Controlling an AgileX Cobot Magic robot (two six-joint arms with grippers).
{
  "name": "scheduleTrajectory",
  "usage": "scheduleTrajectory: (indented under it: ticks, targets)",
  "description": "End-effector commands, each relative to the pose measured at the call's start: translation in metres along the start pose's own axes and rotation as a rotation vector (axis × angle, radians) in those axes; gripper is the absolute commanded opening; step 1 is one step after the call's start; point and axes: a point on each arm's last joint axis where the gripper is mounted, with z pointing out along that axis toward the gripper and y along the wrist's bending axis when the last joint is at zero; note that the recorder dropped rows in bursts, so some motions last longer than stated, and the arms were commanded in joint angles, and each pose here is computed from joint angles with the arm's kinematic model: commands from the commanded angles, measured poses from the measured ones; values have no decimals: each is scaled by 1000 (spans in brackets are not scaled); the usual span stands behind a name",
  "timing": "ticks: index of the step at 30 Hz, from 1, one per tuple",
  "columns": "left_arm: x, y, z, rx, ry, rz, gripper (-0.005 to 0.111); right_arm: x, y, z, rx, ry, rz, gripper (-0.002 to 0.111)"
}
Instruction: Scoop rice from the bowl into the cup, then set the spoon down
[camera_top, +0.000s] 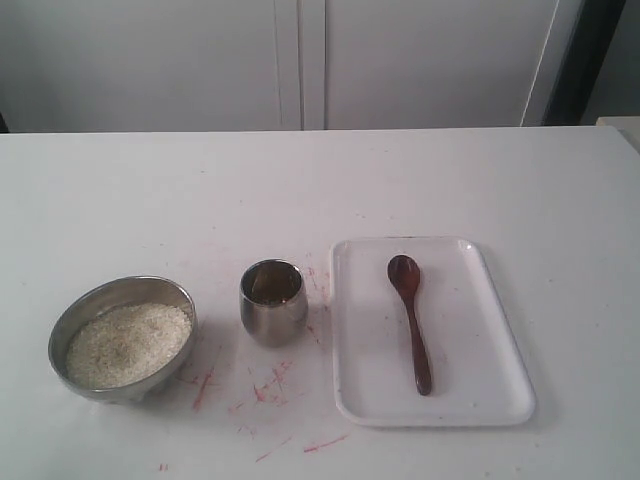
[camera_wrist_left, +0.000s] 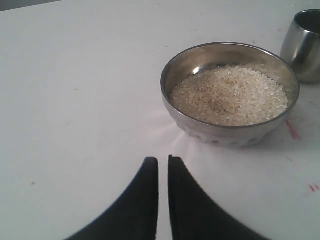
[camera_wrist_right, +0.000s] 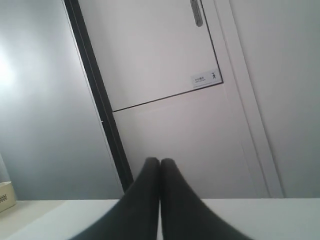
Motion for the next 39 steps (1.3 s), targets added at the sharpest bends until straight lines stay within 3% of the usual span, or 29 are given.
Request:
scheduleTrajectory:
  ticks: [1, 19, 39]
  targets:
    - [-2, 0, -1, 1, -7, -11, 14, 10, -2, 1, -1, 26, 36, 0]
    - [-2, 0, -1, 1, -7, -11, 14, 105, -21, 7, -93, 92, 23, 0]
    - [-2, 0, -1, 1, -7, -11, 14, 118, -31, 5, 9, 247, -63, 0]
